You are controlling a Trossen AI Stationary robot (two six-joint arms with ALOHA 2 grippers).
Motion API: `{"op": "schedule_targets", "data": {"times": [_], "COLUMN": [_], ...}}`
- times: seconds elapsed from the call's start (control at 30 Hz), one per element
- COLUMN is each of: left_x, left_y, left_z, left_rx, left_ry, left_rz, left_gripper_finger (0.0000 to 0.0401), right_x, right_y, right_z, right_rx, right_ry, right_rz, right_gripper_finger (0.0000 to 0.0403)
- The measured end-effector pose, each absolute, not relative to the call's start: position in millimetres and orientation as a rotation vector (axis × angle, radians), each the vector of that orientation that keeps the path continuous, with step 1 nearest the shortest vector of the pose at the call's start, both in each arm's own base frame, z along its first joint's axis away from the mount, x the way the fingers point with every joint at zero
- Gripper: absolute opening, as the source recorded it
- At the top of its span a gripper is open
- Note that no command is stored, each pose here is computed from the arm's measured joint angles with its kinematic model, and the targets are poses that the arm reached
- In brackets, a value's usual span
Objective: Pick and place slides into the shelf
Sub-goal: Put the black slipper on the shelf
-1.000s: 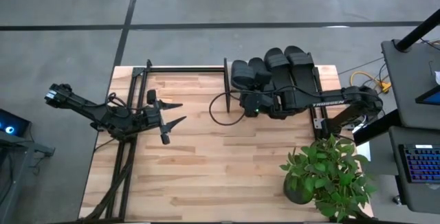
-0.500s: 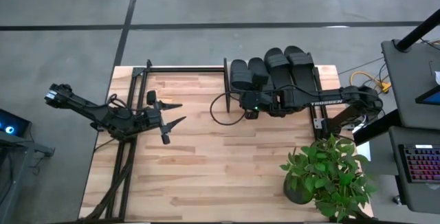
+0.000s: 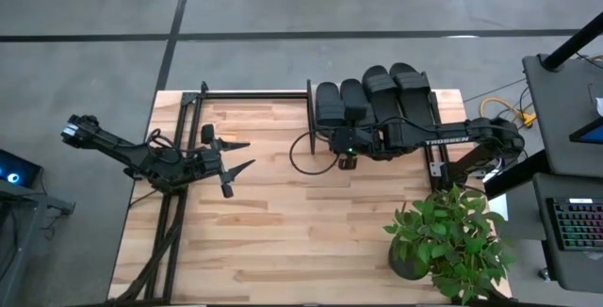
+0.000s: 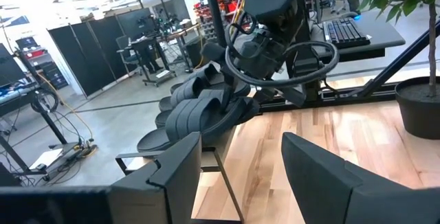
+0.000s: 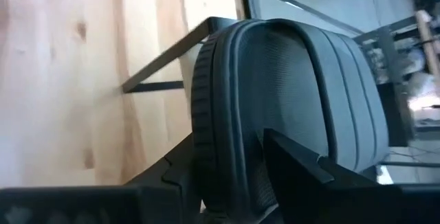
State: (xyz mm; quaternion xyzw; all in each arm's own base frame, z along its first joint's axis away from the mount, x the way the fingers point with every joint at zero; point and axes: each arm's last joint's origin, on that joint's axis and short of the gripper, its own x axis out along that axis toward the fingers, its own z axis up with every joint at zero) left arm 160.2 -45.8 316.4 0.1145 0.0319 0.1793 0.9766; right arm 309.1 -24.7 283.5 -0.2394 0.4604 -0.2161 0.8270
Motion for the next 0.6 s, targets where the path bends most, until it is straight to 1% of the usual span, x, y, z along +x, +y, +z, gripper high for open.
{"op": "schedule_targets", "data": {"times": [0.13,0.23,0.47,0.6], "left_x": [160.2,160.6,160.6,160.6], "left_y": [-45.8,-46.0,-46.0,-46.0], "left_z": [316.4,315.6,315.2,315.2], "left_rx": [0.231,0.232,0.232,0.232], "left_ry": [0.064,0.067,0.068,0.068], "left_rz": [0.361,0.361,0.361,0.360], "left_gripper_finger": [0.0187,0.0187,0.0187,0.0187], "right_x": [308.9,308.2,305.6,305.5], "right_y": [-24.2,-23.3,-21.8,-21.9], "right_z": [282.7,281.5,279.0,278.8], "right_rx": [-0.497,-0.476,-0.410,-0.397], "right_ry": [0.983,0.992,1.014,1.013], "right_rz": [-0.435,-0.403,-0.381,-0.388], "right_gripper_finger": [0.0139,0.0148,0.0199,0.0218]}}
